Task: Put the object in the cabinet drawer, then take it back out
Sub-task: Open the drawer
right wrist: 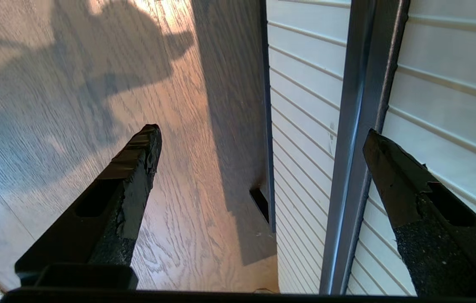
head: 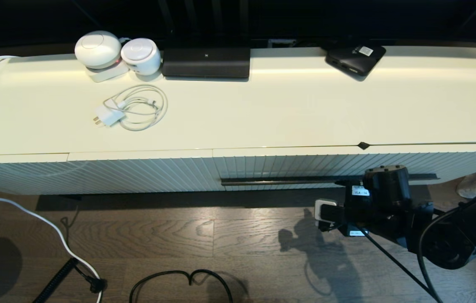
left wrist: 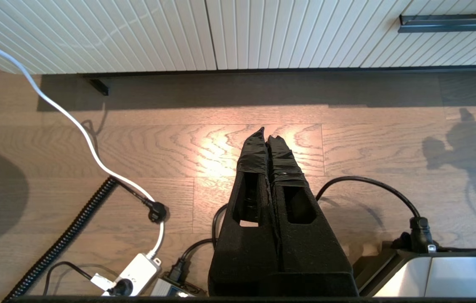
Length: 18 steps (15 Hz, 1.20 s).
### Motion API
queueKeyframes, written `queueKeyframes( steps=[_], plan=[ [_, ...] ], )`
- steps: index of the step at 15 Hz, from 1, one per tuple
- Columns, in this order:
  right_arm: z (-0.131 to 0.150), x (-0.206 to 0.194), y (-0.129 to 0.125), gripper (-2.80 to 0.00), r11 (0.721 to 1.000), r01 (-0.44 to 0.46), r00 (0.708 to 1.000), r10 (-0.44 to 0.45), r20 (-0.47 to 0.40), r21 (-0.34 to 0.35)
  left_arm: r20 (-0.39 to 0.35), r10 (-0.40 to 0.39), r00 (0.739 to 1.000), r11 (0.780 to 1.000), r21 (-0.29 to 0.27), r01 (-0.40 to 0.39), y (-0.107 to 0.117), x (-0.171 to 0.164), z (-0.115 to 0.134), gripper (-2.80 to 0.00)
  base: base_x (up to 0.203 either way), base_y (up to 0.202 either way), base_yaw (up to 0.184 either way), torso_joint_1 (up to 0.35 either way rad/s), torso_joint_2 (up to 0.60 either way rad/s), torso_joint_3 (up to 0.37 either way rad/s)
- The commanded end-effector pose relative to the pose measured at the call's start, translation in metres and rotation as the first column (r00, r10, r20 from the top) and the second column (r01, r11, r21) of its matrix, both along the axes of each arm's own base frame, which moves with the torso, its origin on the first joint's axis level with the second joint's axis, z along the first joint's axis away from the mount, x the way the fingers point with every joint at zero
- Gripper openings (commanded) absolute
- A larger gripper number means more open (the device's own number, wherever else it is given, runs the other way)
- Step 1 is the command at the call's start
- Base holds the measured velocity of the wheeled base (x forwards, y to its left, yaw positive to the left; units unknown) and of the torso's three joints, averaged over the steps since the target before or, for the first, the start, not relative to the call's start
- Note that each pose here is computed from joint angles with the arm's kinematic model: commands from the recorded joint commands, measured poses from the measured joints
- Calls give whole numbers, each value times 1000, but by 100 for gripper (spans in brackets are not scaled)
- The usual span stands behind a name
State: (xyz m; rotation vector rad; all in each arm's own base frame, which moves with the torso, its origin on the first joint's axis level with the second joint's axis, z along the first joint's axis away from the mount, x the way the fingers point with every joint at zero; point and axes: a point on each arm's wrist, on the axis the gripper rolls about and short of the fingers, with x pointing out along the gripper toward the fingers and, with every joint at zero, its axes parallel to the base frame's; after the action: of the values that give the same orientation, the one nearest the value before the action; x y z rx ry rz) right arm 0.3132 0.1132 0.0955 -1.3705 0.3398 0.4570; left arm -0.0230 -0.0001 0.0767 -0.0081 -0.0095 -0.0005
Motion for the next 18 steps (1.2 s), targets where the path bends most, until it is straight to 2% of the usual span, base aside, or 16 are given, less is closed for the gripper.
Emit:
queueKeyframes(
  steps=[1, 18],
  plan=[
    [-1, 5, 2, 0, 1000, -2, 1000, 2, 6, -4, 3, 0, 1000, 1000, -1, 0, 0, 0, 0, -280, 0, 0, 0, 0, 0, 0],
    [-16, -3, -3, 0, 1000, 0, 998, -1, -56, -23, 2, 0, 1000, 1000, -1, 0, 0, 0, 0, -280, 0, 0, 0, 0, 0, 0]
  ],
)
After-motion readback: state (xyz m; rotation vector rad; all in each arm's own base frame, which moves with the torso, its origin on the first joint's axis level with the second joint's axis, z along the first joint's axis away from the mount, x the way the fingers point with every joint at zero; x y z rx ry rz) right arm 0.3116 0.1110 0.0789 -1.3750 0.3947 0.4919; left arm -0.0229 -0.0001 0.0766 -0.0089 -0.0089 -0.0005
